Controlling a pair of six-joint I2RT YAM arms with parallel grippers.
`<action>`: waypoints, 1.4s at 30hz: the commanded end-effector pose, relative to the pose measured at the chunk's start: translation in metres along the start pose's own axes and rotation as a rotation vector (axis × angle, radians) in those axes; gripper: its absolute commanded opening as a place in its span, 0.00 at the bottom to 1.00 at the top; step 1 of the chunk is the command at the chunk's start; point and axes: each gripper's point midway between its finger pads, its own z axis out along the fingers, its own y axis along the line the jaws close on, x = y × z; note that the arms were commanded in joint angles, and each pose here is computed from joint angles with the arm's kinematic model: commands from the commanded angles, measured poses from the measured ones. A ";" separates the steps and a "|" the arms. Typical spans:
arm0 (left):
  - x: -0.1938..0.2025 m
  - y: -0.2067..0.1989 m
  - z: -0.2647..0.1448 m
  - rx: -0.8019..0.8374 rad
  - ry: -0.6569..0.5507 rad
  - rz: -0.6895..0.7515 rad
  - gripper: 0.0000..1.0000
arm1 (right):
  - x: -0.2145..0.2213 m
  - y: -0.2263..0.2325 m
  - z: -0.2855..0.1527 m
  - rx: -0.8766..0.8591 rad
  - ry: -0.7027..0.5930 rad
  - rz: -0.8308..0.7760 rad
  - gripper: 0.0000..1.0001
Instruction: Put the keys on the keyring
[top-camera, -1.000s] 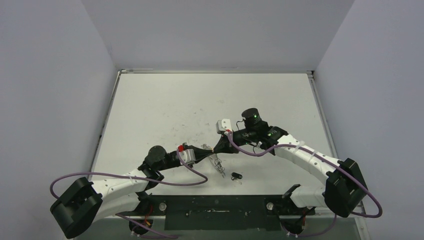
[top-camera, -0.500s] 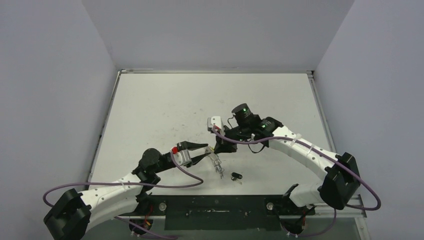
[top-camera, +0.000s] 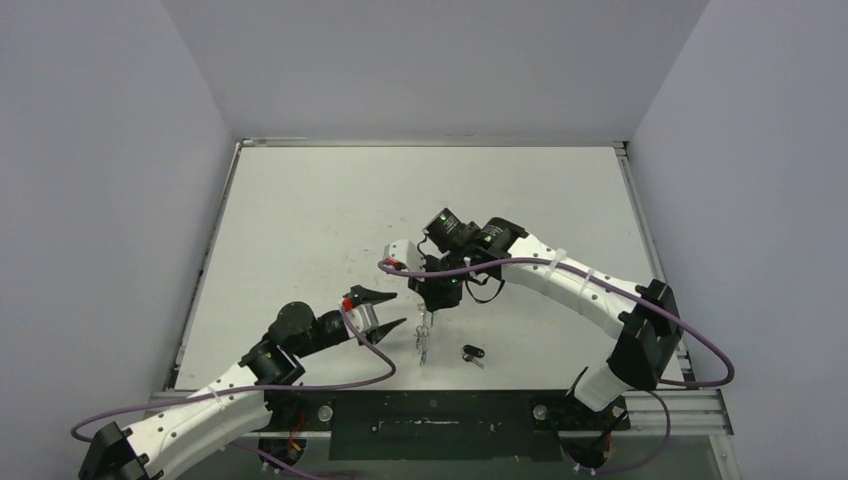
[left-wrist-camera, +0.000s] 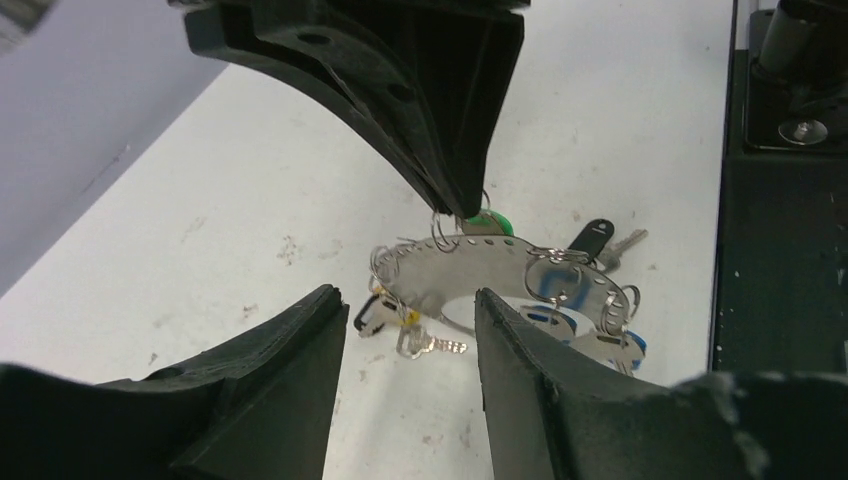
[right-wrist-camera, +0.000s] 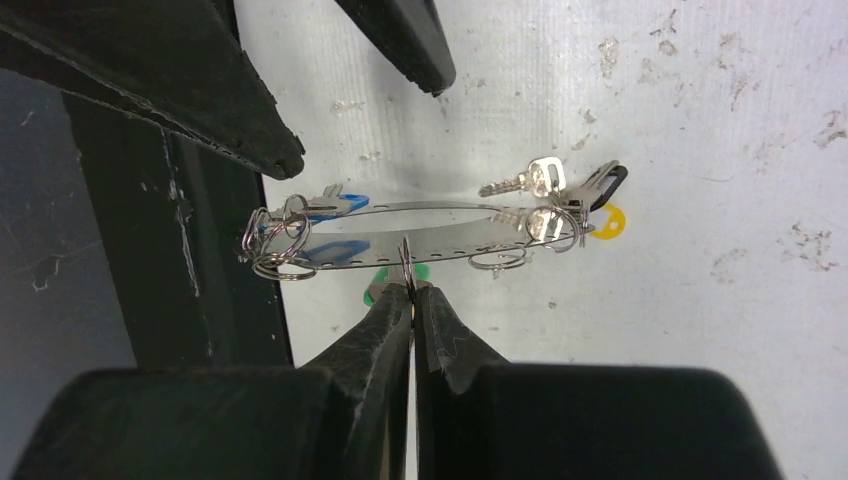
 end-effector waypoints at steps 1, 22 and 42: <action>-0.003 -0.002 -0.004 0.019 0.059 -0.017 0.47 | -0.009 -0.005 -0.011 0.076 0.064 -0.018 0.00; -0.006 -0.012 0.029 0.122 -0.009 -0.073 0.26 | -0.022 0.007 0.010 0.051 0.098 -0.076 0.00; 0.000 -0.015 0.033 0.139 -0.011 -0.073 0.19 | -0.020 0.007 0.014 0.049 0.092 -0.069 0.00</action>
